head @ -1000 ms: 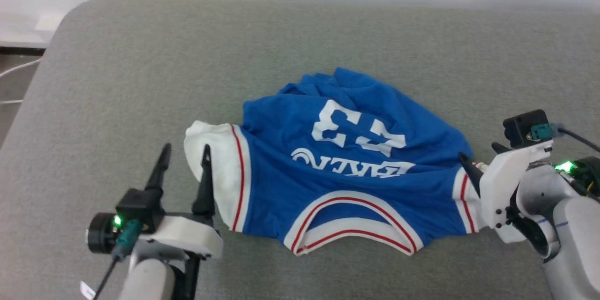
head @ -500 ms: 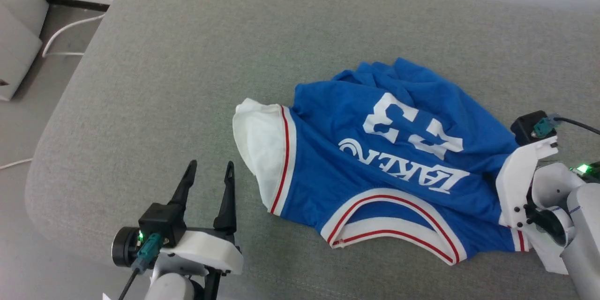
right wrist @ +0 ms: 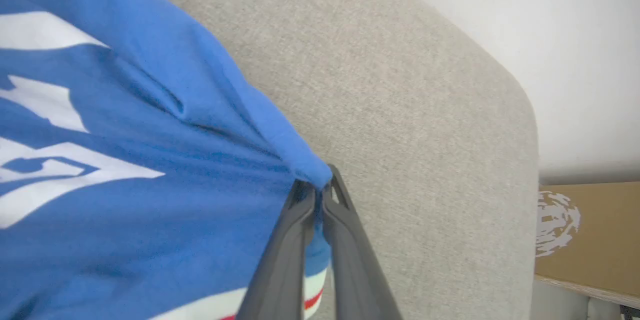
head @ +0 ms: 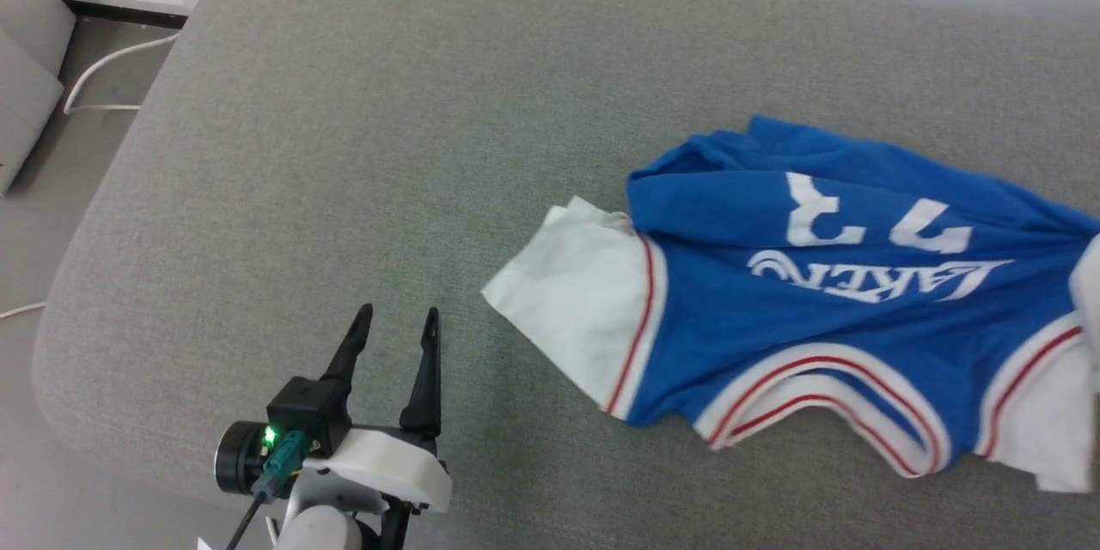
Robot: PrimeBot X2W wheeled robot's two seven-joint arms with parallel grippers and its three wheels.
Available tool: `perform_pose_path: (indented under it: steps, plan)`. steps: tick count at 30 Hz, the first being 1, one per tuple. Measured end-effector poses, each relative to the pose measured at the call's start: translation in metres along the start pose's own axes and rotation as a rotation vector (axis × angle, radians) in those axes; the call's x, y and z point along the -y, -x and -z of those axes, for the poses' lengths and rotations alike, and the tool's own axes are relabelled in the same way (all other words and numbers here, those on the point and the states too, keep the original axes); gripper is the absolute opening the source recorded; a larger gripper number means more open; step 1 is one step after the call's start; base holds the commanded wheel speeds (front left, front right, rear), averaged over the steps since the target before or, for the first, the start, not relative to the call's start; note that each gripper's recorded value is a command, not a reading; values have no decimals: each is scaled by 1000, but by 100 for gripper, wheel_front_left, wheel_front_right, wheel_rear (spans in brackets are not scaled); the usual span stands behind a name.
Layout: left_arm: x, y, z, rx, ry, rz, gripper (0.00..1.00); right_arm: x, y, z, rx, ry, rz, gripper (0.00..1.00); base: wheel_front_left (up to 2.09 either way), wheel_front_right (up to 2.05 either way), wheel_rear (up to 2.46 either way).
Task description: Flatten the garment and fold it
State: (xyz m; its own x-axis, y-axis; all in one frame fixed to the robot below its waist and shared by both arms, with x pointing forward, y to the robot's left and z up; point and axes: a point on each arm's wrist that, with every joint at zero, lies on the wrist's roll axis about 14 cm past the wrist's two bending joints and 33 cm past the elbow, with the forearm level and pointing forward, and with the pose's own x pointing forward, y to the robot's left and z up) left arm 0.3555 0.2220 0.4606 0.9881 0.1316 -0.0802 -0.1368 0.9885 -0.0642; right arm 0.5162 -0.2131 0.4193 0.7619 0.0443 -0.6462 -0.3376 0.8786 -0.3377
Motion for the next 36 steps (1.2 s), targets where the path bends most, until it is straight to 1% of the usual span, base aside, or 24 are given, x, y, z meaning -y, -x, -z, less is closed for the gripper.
perform_pose_path:
  steps: [2, 4, 5, 6, 10, 13, 17, 21, 26, 32, 36]
  plan:
    - [2, -1, 2, -5, 4, 9, 100, 16, -1, -4, 17, 19, 37, 0, 0, 0, 0]
    - [4, -2, 4, -12, 3, 12, 100, 23, -3, -7, 39, 21, 53, 0, 0, 0, 0]
    - [5, -2, 5, -16, 3, 15, 100, 23, -4, -10, 60, 18, 52, 76, 0, 0, 0]
    - [6, -3, 7, -19, 4, 21, 100, 20, -6, -12, 80, 8, 42, 100, 0, 0, 0]
    - [10, -4, 11, -33, 9, 32, 100, 9, -8, -8, 124, -27, 19, 100, 0, 0, 0]
    - [14, -5, 11, -32, 15, 48, 100, 7, -3, -13, 190, -59, 22, 100, 0, 0, 0]
    - [21, -6, 13, -37, 20, 81, 100, 5, 14, -22, 309, -119, 27, 100, 0, 0, 0]
    - [29, -9, 16, -48, 21, 117, 100, 4, 40, -24, 434, -220, 43, 100, 0, 0, 0]
    - [37, -11, 35, -170, -8, 169, 100, 0, 77, -9, 525, -335, 70, 100, 0, 0, 0]
    - [48, -18, 52, -311, -72, 239, 100, -7, 116, 15, 571, -466, 123, 100, 0, 0, 0]
    - [53, -23, 63, -405, -108, 270, 100, -11, 133, 29, 570, -524, 152, 100, 0, 0, 0]
